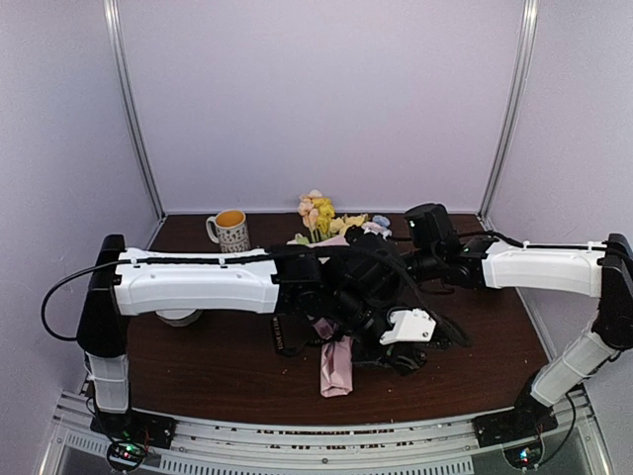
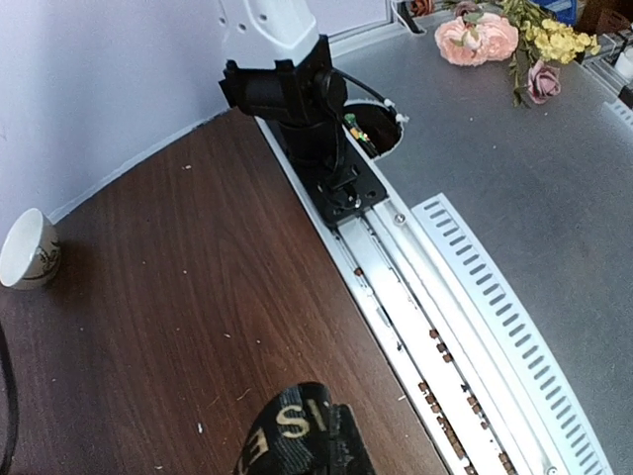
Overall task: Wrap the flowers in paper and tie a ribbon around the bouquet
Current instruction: Place the right side of the half-tied ribbon at the center of the board, then pass from the right arm to the left
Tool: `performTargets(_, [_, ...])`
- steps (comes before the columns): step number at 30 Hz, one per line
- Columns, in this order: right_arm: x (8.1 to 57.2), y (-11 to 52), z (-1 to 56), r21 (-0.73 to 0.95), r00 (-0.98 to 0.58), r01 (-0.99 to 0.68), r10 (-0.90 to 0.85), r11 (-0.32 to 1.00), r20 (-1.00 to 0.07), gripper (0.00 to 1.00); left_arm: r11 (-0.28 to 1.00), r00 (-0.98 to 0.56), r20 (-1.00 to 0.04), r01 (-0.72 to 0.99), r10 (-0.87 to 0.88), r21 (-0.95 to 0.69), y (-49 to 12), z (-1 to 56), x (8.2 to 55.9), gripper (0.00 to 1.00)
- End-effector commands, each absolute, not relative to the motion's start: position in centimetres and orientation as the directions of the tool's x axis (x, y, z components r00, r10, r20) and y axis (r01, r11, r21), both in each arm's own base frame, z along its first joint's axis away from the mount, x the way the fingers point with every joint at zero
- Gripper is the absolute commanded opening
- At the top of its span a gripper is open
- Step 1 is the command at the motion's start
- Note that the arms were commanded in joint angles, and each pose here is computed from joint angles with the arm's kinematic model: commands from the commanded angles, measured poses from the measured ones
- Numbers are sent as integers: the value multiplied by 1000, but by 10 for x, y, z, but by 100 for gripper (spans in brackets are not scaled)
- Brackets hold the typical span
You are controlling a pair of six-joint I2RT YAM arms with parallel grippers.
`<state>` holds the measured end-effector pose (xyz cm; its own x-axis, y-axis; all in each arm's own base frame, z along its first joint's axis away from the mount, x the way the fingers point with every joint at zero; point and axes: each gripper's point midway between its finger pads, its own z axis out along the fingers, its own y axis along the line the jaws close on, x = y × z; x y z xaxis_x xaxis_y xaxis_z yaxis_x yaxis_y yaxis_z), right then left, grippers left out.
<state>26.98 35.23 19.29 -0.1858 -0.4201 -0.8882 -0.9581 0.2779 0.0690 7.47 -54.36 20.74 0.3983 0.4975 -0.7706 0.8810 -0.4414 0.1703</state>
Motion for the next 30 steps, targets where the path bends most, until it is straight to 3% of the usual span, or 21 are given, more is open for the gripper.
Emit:
performTargets(1, [274, 351, 202, 37, -160, -958, -422, 284, -893, 0, -438, 435, -740, 874, 514, 209, -555, 186, 80, 12])
performTargets(3, [274, 352, 202, 35, -158, -958, -423, 284, -892, 0, -422, 439, -717, 879, 542, 220, -555, 178, 84, 41])
performTargets(5, [274, 352, 202, 35, -157, -959, -425, 281, -891, 0, -375, 431, -694, 894, 576, 245, -553, 177, 95, 61])
performTargets(10, [273, 351, 200, 33, -156, -960, -432, 279, -888, 0, -275, 436, -694, 900, 573, 339, -541, 198, 114, 79])
performTargets(12, [273, 351, 200, 31, -153, -960, -432, 277, -889, 0, -251, 434, -715, 901, 549, 354, -533, 207, 114, 96])
performTargets(17, [274, 351, 198, 40, -163, -959, -433, 280, -886, 0, -136, 371, -771, 925, 517, 354, -518, 223, 128, 98])
performTargets(21, [272, 351, 200, 47, -170, -957, -424, 285, -890, 0, 116, 198, -899, 958, 391, 261, -483, 256, 169, 98])
performTargets(25, [270, 352, 200, 65, -185, -955, -410, 290, -893, 0, 390, 124, -945, 888, 303, 242, -430, 271, 216, 98])
performTargets(30, [263, 354, 207, 83, -204, -947, -382, 310, -902, 0, 461, -1, -954, 876, 300, 145, -403, 235, 240, 97])
